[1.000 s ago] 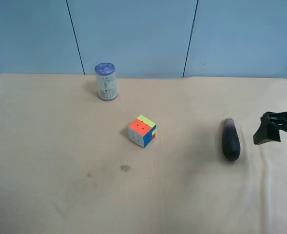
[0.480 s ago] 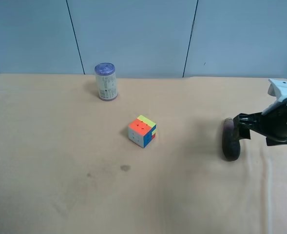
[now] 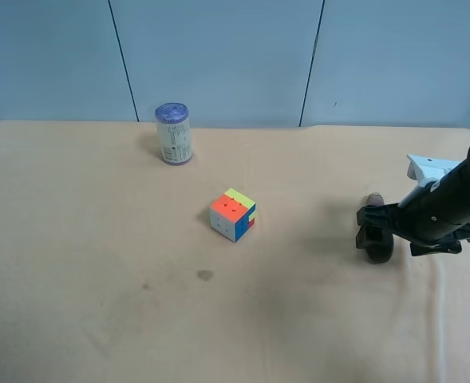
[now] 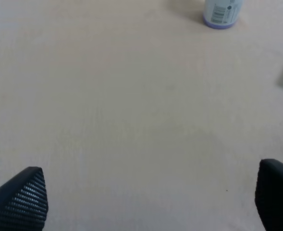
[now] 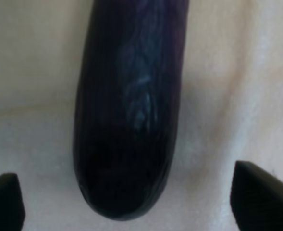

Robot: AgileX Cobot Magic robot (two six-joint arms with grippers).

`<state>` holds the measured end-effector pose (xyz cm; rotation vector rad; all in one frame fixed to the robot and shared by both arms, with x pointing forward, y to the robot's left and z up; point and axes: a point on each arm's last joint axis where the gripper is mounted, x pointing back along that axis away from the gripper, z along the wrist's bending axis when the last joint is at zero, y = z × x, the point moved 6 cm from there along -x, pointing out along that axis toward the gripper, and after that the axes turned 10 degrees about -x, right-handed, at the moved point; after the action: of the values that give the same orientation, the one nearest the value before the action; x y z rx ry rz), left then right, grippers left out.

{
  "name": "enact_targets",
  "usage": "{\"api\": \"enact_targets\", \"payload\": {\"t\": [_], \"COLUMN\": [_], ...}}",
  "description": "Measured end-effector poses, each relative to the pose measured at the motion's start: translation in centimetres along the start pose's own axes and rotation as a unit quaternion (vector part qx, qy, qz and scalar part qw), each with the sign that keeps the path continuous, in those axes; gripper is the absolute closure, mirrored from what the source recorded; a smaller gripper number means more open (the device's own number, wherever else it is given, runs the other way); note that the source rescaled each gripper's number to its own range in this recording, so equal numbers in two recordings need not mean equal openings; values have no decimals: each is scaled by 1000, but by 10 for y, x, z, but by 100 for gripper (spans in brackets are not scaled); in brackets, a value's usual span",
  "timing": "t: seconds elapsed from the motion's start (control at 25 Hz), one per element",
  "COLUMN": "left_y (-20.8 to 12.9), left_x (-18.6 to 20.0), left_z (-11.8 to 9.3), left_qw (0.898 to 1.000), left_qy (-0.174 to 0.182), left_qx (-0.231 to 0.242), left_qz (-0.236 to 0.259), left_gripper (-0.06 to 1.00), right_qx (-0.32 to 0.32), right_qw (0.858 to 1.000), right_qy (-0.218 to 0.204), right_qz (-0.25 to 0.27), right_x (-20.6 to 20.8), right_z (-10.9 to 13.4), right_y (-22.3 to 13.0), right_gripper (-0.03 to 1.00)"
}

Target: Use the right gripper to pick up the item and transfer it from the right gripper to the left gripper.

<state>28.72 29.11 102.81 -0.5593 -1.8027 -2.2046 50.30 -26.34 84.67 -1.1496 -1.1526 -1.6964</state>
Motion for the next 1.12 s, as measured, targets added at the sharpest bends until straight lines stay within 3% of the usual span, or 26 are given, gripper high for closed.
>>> {"api": "enact_targets", "payload": {"t": [0.44,0.84,0.96,1.04,1.12], "left_y": [0,0,0,0,0], "left_x": [0,0,0,0,0], "left_z": [0,0,0,0,0], "left_qw": [1000,1000,1000,1000,1000], "left_qy": [0,0,0,0,0], "left_qx": [0,0,0,0,0], "left_qz": [0,0,0,0,0], "left_gripper": [-6,-6,-6,-6,-6], "right_qx": [-1,3,3,6,11], "right_qw": [1000,1000,1000,1000,1000], "right_qy": [2,-8,-8,-8,-8], "right_qz": [-16,3,2,1,1], "right_x": [-1,-18,-18,-18,-18], "right_z": [1,-3,-3,-3,-3], "right_y": [5,1,1,1,1], "right_gripper": [11,13,26,40,62]}}
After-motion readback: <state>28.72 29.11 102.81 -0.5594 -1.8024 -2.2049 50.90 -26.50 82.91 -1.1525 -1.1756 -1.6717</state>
